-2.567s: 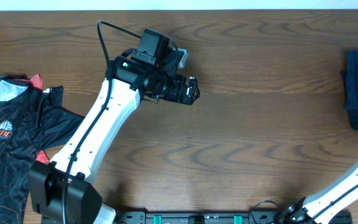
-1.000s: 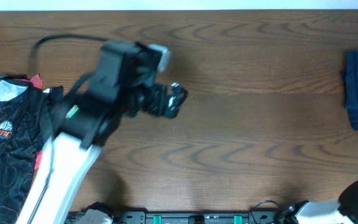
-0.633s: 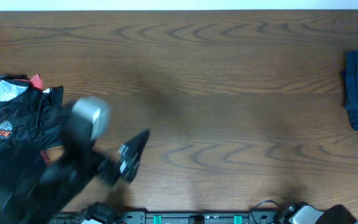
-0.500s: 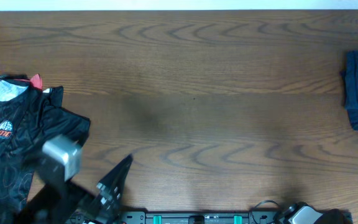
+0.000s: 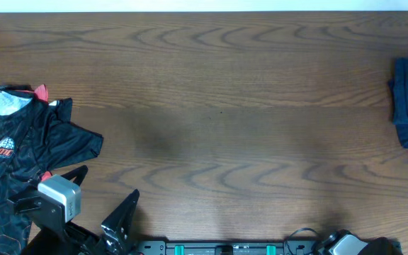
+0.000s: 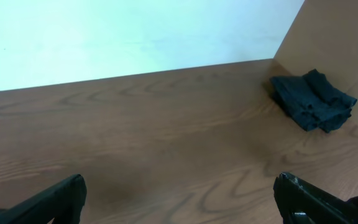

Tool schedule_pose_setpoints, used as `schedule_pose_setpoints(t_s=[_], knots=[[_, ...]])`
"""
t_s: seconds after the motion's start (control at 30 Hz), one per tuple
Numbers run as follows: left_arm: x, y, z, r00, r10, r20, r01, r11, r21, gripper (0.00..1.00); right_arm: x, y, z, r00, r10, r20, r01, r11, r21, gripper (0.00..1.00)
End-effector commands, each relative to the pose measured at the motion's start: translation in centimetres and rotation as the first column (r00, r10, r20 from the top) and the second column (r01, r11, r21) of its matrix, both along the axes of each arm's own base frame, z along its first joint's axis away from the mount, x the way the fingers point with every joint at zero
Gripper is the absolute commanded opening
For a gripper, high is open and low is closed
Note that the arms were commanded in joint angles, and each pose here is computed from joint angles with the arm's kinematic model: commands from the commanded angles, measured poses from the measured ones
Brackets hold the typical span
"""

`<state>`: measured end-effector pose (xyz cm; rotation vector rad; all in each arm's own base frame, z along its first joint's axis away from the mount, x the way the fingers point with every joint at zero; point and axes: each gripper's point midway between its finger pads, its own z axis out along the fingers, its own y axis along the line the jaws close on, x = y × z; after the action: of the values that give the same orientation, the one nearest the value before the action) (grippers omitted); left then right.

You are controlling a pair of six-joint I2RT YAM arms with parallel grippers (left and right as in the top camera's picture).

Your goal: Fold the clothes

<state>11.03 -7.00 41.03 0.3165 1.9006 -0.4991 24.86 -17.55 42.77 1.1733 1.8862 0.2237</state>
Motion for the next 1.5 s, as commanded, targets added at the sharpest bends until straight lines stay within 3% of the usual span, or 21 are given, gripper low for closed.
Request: schedule_pose_setpoints(t_s=[0.0,0.73,1.0,1.23,1.47], knots=[[0.1,0.2,0.1,1.000,0.010,0.011,-0.010,1.000,0.014,0.98,0.2,0.4,0.2,1.000,0.010,0.011,-0.010,1.000,0.009,0.99],[-0.1,0.3,-0.4,1.000,0.010,-0.006,-0.010,1.000,0.022,0.98,0.2,0.5,0.2,1.000,0.010,0.011,-0.010,1.000,0.009,0.99],[0.6,2.7,-0.5,0.989,0.149,0.019,-0.149,0.987,0.064,0.98,0.2,0.4,0.2,1.000,0.010,0.011,-0.010,1.000,0.009,0.99],[-0.5,8.0,0.8,0.877,0.461,0.138,-0.473,0.879,0.070,0.98,0.2,0.4,0.2,1.000,0.010,0.011,-0.010,1.000,0.009,0.99],[-0.3,9.1,4.1,0.740,0.553,0.384,-0.566,0.820,-0.088,0.98,0.2,0.4,0.2,1.000,0.010,0.010,-0.010,1.000,0.010,0.99]])
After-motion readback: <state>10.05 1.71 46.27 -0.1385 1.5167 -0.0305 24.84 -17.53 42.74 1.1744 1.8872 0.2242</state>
